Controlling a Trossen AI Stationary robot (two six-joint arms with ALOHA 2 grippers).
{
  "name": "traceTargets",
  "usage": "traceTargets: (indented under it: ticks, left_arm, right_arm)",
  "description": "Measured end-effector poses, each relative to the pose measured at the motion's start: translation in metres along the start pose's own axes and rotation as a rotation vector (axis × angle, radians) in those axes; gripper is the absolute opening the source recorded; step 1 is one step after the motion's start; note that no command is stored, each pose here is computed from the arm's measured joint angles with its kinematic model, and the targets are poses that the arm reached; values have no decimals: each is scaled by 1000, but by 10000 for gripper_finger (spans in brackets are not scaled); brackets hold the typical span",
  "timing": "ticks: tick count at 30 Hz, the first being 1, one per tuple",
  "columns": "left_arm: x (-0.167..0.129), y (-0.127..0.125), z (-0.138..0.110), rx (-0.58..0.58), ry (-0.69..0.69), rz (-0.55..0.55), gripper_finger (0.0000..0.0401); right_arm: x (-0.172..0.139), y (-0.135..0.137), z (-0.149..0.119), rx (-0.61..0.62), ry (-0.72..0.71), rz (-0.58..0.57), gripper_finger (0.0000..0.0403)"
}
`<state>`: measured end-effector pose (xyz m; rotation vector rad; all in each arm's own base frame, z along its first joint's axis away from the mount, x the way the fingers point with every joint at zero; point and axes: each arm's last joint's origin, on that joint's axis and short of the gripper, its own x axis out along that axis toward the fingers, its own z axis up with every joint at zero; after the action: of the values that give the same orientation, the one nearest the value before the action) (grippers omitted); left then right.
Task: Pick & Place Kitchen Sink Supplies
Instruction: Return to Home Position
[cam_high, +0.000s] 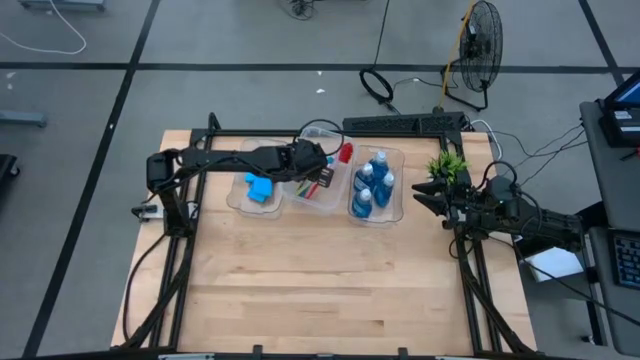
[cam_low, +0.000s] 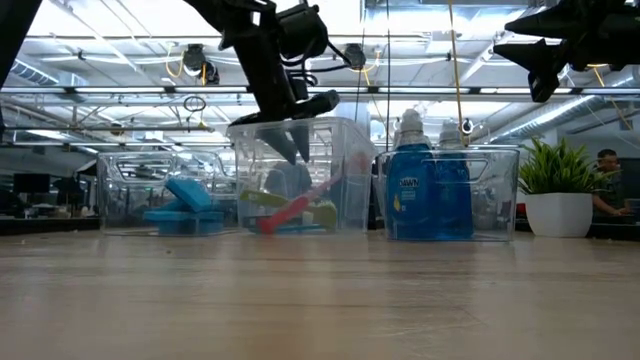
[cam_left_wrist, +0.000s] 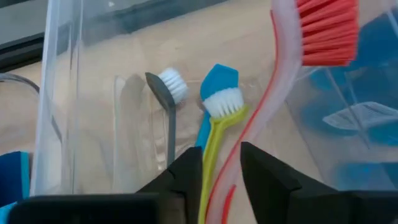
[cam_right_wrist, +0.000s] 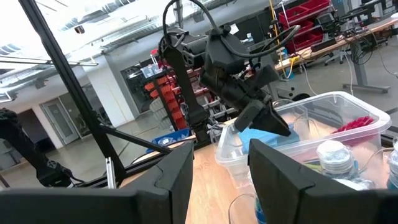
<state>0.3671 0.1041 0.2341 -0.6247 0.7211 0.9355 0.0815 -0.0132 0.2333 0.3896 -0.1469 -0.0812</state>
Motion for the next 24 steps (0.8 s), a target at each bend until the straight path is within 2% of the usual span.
traceTargets:
  ticks: [4,7,13,19,24]
  left_arm:
    - [-5,-1,3,-6,-13,-29,156]
    - [-11,-1,6,32,-25,-52,190]
    - [-40,2,18,81,-74,-130,244]
    - [-78,14,28,101,-125,-164,270]
    - [-107,27,29,107,-127,-170,266]
  right_arm:
    - [0,0,0,0,-2,1,141]
    - [0,0,0,0,-2,1,141]
    - [0,0,0,0,-4,3,141]
    - [0,0,0,2,-4,5,141]
    - [0,0,0,3,-3,5,141]
